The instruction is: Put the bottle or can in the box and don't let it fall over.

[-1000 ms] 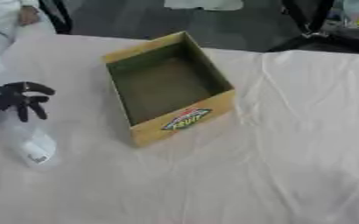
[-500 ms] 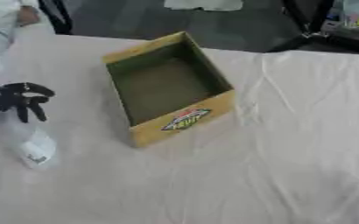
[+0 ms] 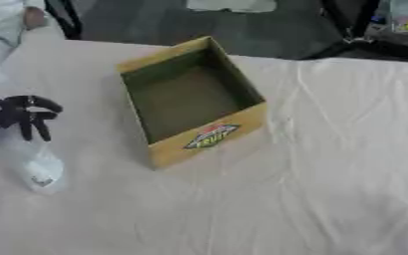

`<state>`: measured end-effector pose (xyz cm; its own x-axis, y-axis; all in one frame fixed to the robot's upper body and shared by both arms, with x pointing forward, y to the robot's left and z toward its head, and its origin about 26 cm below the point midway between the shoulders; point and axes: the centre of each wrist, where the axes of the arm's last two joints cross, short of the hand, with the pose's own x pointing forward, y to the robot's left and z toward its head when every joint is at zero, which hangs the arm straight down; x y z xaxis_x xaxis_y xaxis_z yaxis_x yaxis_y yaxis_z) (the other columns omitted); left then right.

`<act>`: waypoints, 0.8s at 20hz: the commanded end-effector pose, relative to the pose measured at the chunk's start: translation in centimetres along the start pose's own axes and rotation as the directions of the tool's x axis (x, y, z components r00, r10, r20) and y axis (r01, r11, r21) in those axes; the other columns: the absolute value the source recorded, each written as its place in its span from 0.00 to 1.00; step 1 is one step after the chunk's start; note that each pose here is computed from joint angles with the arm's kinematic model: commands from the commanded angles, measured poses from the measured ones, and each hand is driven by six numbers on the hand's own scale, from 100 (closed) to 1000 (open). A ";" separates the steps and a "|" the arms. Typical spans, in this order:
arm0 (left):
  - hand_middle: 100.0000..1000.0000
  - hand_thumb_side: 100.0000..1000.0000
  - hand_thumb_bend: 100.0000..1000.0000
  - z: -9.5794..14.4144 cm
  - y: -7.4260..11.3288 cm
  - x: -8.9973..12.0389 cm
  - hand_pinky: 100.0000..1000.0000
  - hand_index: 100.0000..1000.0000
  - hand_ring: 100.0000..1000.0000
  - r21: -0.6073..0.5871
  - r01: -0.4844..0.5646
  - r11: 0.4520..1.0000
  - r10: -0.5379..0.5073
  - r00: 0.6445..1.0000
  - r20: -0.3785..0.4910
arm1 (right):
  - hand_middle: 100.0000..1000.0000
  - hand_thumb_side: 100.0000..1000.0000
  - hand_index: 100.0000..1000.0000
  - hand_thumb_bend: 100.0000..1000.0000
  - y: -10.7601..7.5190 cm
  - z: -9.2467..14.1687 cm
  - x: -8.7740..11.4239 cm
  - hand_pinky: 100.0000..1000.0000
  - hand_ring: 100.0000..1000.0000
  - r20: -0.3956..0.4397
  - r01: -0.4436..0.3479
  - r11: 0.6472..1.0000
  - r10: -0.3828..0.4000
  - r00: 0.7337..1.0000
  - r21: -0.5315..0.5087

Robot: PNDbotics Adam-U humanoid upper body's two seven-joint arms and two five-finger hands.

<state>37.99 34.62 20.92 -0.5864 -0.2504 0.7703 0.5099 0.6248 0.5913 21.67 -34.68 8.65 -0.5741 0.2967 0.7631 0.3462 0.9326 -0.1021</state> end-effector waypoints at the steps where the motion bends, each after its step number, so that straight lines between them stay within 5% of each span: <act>1: 0.70 0.69 0.04 0.0 0.4 0.3 0.74 0.24 0.42 -0.006 0.011 1.000 -0.011 1.000 -0.004 | 1.00 0.52 0.90 0.00 -0.4 -0.5 0.4 0.92 1.00 0.024 -0.007 1.000 0.007 1.000 0.010; 16: 0.58 0.72 0.07 -0.1 0.4 -0.2 0.65 0.12 0.33 0.009 -0.027 1.000 0.027 1.000 -0.016 | 1.00 0.52 0.90 0.00 -0.3 -0.6 0.4 0.92 1.00 0.025 -0.006 1.000 0.006 1.000 0.012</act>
<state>38.37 34.54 20.76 -0.5674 -0.2312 0.7903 0.5223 0.6409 0.5625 21.77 -34.65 8.74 -0.5767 0.2958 0.7615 0.3440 0.9334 -0.1020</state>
